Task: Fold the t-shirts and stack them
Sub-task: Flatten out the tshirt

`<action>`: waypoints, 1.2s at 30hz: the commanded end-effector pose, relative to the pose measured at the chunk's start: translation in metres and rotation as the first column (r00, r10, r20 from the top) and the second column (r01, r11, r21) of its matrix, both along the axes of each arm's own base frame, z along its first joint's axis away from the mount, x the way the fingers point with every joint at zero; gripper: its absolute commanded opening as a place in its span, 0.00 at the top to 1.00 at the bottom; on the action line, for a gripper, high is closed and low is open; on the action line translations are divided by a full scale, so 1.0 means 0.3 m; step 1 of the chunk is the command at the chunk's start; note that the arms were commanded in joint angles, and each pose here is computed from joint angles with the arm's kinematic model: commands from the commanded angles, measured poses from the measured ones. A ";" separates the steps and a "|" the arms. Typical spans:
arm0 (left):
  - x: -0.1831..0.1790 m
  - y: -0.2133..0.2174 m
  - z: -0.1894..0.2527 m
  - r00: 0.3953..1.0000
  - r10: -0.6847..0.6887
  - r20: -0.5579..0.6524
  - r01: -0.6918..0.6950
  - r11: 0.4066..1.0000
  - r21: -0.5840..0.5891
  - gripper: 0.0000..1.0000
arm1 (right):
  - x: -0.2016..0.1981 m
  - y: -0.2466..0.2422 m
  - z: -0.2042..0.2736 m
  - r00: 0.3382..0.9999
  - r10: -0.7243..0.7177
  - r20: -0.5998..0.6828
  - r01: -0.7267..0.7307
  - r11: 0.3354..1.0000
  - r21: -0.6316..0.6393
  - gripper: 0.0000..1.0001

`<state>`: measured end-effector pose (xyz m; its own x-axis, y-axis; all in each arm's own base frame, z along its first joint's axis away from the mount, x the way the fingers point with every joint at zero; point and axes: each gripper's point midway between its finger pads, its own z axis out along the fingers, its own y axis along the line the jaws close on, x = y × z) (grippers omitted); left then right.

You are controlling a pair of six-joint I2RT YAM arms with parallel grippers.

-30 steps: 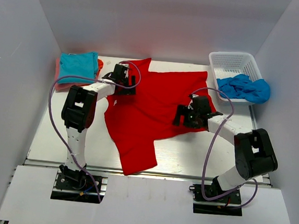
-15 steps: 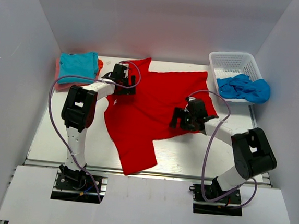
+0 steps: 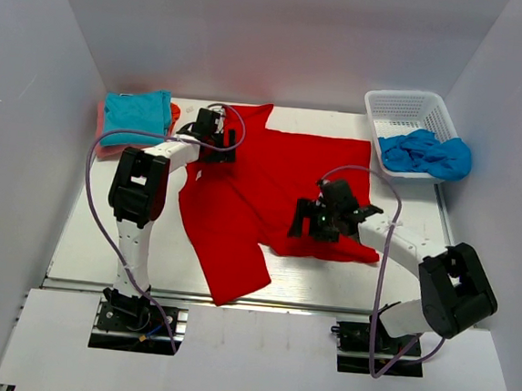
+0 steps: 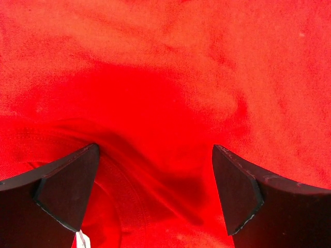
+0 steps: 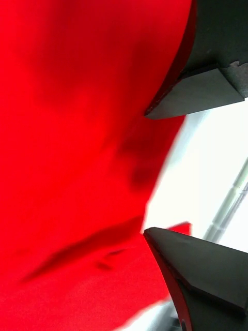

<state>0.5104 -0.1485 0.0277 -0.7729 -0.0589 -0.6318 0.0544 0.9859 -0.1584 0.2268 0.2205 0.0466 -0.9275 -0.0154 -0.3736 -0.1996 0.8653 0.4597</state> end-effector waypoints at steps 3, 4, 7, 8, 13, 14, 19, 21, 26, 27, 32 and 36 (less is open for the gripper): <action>-0.046 0.018 -0.057 0.996 -0.051 -0.080 0.053 0.998 0.021 0.00 | 0.245 -0.188 0.125 0.948 -0.233 0.217 0.289 0.916 -0.280 0.10; -0.037 0.016 -0.046 0.996 -0.051 -0.071 0.053 0.998 0.020 0.00 | 0.262 -0.201 0.127 0.943 -0.246 0.224 0.307 0.903 -0.301 0.10; -0.037 0.027 -0.035 0.995 -0.057 -0.078 0.061 0.997 0.044 0.00 | 0.342 -0.246 0.074 0.940 -0.281 0.191 0.335 0.862 -0.380 0.10; -0.039 0.033 -0.055 0.995 -0.051 -0.088 0.056 0.997 0.054 0.00 | 0.371 -0.248 0.083 0.936 -0.290 0.197 0.346 0.857 -0.382 0.10; -0.041 0.036 -0.069 0.992 -0.064 -0.110 0.072 0.995 0.069 0.00 | 0.541 -0.305 0.016 0.926 -0.322 0.196 0.376 0.823 -0.425 0.10; -0.044 0.038 -0.086 0.990 -0.072 -0.120 0.082 0.994 0.077 0.00 | 0.569 -0.326 0.009 0.921 -0.334 0.199 0.389 0.819 -0.422 0.10; -0.048 0.057 -0.136 0.982 -0.069 -0.175 0.086 0.992 0.092 0.00 | 0.723 -0.349 -0.050 0.930 -0.325 0.173 0.368 0.824 -0.430 0.10; -0.040 0.058 -0.140 0.978 -0.085 -0.192 0.106 0.989 0.105 0.00 | 0.766 -0.356 -0.078 0.936 -0.312 0.164 0.353 0.828 -0.435 0.10; 0.011 0.082 -0.162 0.971 -0.110 -0.212 0.138 0.983 0.121 0.00 | 0.890 -0.399 -0.105 0.933 -0.321 0.165 0.361 0.832 -0.421 0.10; 0.017 0.069 -0.181 0.967 -0.133 -0.218 0.158 0.982 0.107 0.00 | 0.905 -0.406 -0.103 0.932 -0.318 0.173 0.362 0.831 -0.422 0.10; 0.077 0.034 -0.069 0.964 -0.230 -0.131 0.240 0.969 0.065 0.00 | 0.961 -0.341 0.007 0.954 -0.196 0.225 0.265 0.903 -0.338 0.10; 0.109 0.014 0.113 0.966 -0.258 -0.018 0.258 0.965 0.055 0.00 | 0.968 -0.270 0.188 0.941 -0.102 0.324 0.192 0.946 -0.260 0.10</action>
<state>0.5506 -0.1397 0.0270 -0.7843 0.1596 -0.5995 0.2517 0.9651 -0.0723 0.5055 0.1135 0.0284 -0.8626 0.0475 -0.5036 0.0117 0.9972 0.0742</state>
